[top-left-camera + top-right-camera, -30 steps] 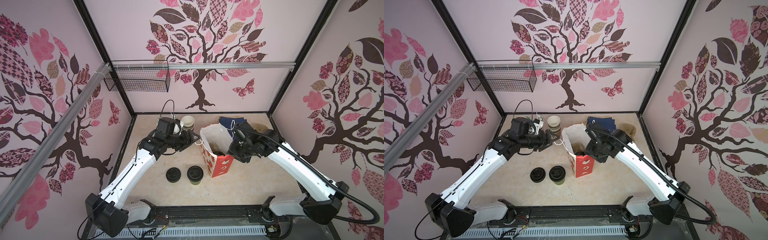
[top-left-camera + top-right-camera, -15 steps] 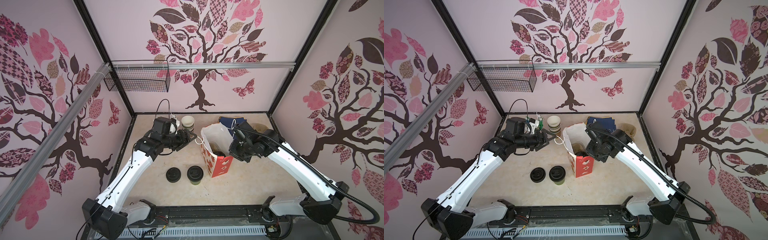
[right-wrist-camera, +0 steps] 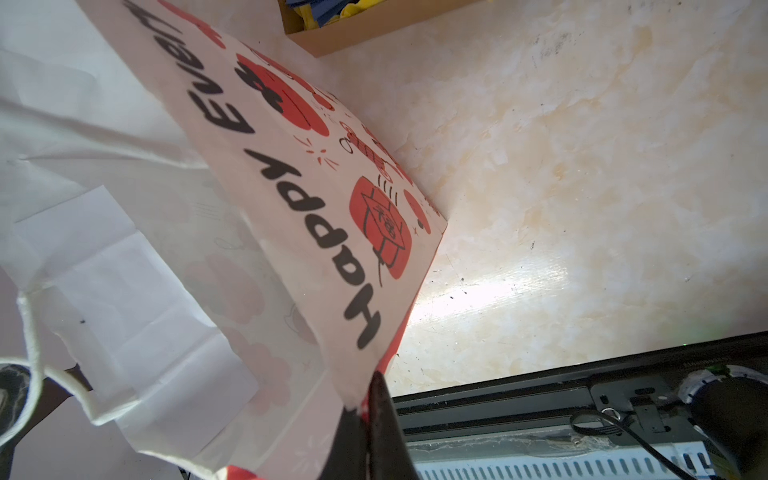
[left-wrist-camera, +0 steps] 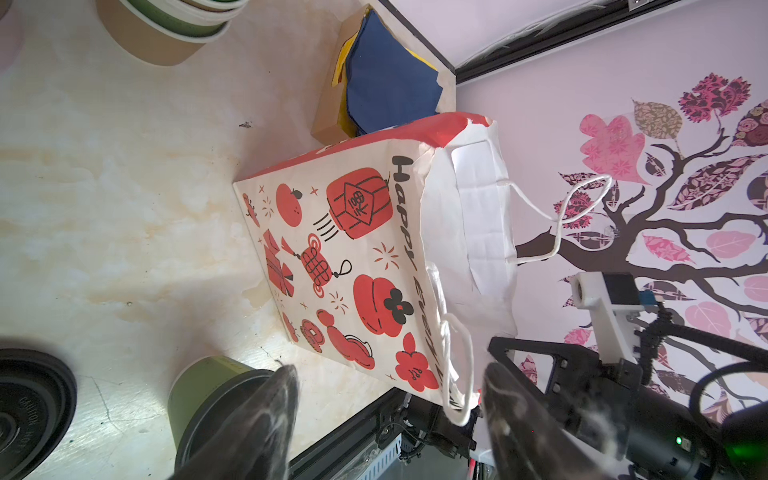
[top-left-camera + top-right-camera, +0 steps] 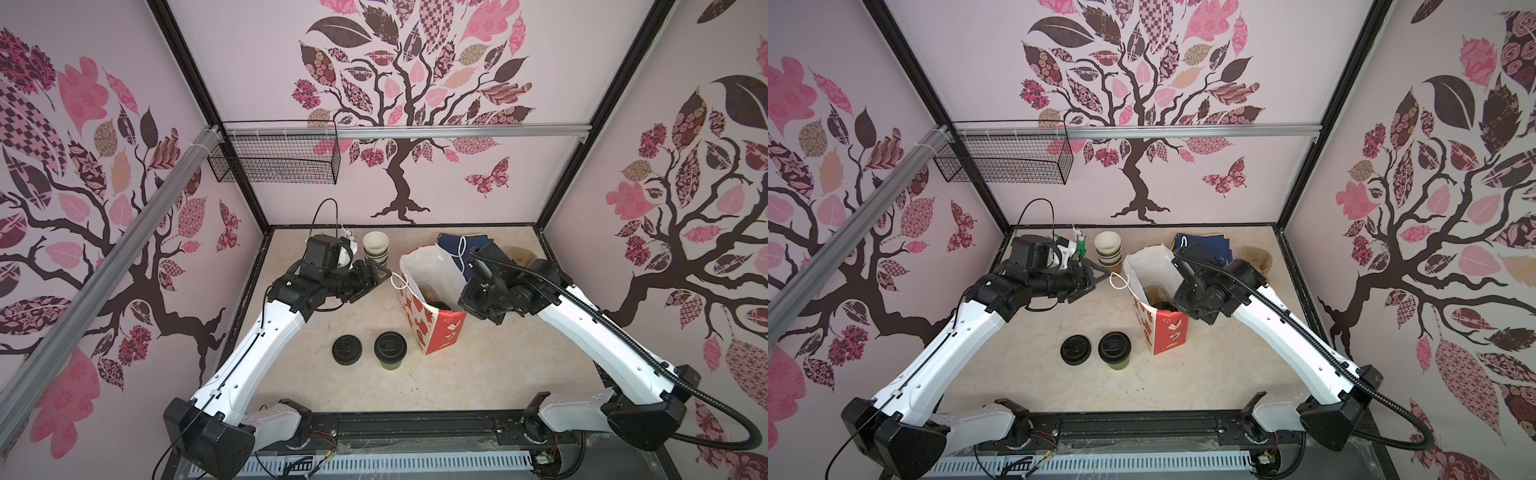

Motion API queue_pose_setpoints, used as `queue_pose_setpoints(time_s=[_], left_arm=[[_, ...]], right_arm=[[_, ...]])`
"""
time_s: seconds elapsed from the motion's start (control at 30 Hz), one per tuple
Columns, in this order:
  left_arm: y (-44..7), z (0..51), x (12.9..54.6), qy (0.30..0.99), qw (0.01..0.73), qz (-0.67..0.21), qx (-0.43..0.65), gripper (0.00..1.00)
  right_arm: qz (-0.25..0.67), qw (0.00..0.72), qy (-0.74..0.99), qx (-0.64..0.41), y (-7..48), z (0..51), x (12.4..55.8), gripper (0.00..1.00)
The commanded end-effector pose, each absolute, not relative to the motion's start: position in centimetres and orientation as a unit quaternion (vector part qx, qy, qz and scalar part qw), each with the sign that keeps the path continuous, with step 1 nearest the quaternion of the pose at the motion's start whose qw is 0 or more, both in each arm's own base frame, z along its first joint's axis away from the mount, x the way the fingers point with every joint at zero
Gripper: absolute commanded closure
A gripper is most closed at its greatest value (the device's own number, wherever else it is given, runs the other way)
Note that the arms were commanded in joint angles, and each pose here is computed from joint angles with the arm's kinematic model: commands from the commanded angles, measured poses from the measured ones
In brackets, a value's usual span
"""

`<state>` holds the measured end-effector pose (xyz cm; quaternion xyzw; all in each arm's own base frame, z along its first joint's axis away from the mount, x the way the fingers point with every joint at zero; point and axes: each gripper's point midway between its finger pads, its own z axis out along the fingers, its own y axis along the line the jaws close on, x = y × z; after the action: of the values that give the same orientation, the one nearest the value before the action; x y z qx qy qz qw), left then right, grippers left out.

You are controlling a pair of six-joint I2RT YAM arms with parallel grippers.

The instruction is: Pack the takeout coffee

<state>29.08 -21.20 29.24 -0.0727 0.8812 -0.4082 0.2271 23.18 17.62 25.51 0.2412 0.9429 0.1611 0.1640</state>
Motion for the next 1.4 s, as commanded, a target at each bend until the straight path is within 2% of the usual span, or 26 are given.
queue_pose_setpoints(time_s=[0.0,0.2,0.37,0.47,0.63,0.83,1.03,1.37], left_arm=[[-20.7,31.3,29.6,0.883,0.266,-0.385,-0.031,0.27],[-20.3,32.6,30.3,0.888,0.296,-0.353,0.015,0.27],[-21.0,32.6,30.8,0.900,0.303,-0.302,0.082,0.27],[-21.4,31.6,31.1,0.915,0.288,-0.249,0.135,0.27],[-22.3,30.0,31.4,0.924,0.262,-0.209,0.182,0.26],[-25.1,29.1,30.9,0.915,0.224,-0.262,0.211,0.26],[-26.9,28.6,32.0,0.914,0.211,-0.267,0.219,0.26],[-27.3,27.3,34.0,0.929,0.224,-0.170,0.240,0.35]], right_arm=[[0.153,0.156,0.922,0.321,15.3,26.3,22.1,1.00],[0.170,0.206,0.947,0.178,15.6,29.3,23.2,0.97],[0.158,0.189,0.961,0.125,15.2,29.6,23.6,0.98],[0.167,0.179,0.963,0.112,15.1,29.6,24.3,0.99],[0.177,0.165,0.965,0.100,14.6,29.1,25.1,1.00],[0.168,0.161,0.968,0.095,13.7,28.6,25.8,0.99],[0.146,0.160,0.972,0.088,13.1,27.8,26.4,0.98],[0.129,0.175,0.971,0.098,12.6,27.8,27.5,0.94]])
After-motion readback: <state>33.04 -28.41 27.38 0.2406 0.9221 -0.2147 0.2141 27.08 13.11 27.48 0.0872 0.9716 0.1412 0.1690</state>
